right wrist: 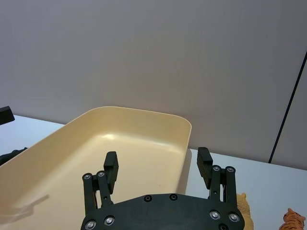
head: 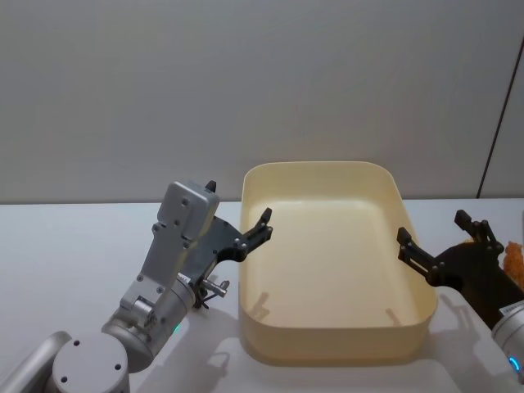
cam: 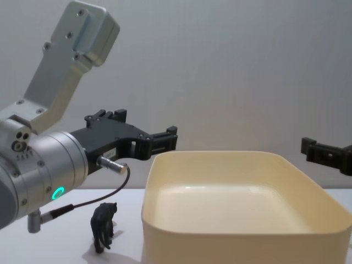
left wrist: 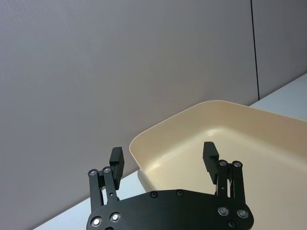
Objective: Pick up the toy alternately with two hands and place it into the central storage box.
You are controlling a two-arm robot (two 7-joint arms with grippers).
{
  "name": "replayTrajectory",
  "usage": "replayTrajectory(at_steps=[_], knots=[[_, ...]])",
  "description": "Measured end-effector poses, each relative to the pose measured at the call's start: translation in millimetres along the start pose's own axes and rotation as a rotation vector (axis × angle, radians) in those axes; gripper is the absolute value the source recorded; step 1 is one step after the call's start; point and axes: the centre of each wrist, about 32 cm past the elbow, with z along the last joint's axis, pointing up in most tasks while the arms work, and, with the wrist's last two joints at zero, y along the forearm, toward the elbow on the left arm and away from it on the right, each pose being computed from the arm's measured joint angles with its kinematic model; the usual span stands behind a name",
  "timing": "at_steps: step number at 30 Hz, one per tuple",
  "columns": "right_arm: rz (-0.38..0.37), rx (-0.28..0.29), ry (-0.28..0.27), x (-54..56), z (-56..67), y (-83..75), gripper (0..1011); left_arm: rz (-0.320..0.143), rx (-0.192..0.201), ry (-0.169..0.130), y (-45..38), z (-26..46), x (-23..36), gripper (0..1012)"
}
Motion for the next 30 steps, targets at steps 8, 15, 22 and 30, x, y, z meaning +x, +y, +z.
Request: replayTrajectory(at_steps=[8, 15, 22, 30], knots=[[0.000, 0.000, 0.000, 0.0, 0.0, 0.0, 1001, 0.000, 0.000, 0.000, 0.0, 0.0, 0.0, 1002], [0.000, 0.000, 0.000, 0.0, 0.0, 0.0, 1001, 0.000, 0.000, 0.000, 0.0, 0.0, 0.0, 1002], [0.000, 0.000, 0.000, 0.0, 0.0, 0.0, 1001, 0.000, 0.000, 0.000, 0.0, 0.0, 0.0, 1002], [0.000, 0.000, 0.000, 0.0, 0.0, 0.0, 1001, 0.000, 0.000, 0.000, 0.0, 0.0, 0.0, 1002]])
